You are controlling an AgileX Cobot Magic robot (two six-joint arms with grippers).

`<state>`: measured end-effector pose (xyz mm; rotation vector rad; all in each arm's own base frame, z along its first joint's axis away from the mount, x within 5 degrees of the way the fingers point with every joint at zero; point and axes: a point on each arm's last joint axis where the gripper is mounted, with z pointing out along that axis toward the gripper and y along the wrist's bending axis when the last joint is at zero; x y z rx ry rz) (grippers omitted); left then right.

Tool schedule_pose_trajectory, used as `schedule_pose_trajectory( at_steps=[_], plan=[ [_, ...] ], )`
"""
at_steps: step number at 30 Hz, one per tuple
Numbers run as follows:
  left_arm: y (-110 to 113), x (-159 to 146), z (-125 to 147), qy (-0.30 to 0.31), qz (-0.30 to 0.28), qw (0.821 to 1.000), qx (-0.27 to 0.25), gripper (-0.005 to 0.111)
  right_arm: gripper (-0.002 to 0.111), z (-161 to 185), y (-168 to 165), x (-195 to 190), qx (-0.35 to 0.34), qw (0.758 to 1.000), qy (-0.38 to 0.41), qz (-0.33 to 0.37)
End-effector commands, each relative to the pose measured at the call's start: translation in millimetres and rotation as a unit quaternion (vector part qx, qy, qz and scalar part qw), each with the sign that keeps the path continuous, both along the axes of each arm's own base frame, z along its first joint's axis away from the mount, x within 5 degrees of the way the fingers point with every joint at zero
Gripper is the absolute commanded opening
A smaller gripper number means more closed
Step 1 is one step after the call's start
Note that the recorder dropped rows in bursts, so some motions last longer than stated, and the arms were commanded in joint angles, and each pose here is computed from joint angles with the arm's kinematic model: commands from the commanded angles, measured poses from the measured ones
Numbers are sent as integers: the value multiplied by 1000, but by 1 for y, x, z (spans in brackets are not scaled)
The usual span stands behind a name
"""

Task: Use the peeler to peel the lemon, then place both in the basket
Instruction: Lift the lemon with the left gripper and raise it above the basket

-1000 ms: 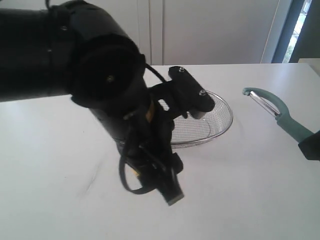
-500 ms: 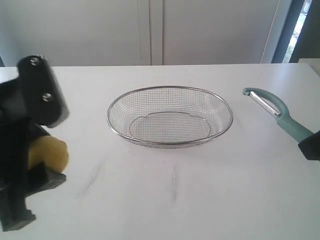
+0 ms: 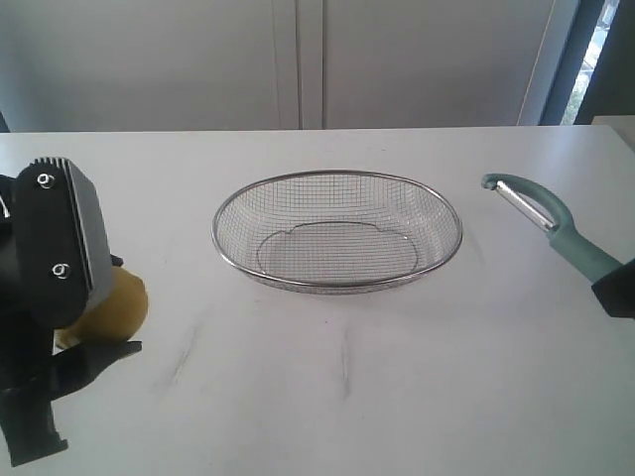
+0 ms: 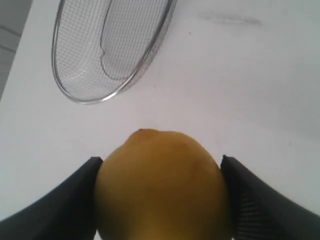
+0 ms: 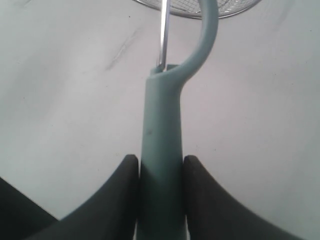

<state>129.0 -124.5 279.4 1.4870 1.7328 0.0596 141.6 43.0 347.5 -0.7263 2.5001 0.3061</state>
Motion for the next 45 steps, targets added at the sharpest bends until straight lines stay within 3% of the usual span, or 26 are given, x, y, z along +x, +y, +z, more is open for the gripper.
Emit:
schedule_pose_trajectory(
  at_steps=[1,19,29,35,39,45],
  plan=[
    [-3,0,-2,-24,-13,999,-31,0,0,1,-1,-1,4,1000,-5,-5],
    [-10,2,4,-62,-34,995,-75,0,0,1,-2,0,-1,1000,-9,-7],
    [-29,17,-22,-26,-41,998,-44,0,0,14,1,16,48,992,-107,-41],
    [-36,23,-26,18,-1,997,-76,0,0,26,7,24,122,977,-157,-76],
    [-33,26,-19,32,22,997,-66,0,0,28,6,27,123,973,-176,-84],
    [-30,33,-11,57,62,992,-91,0,0,29,5,28,124,971,-183,-87]
  ],
)
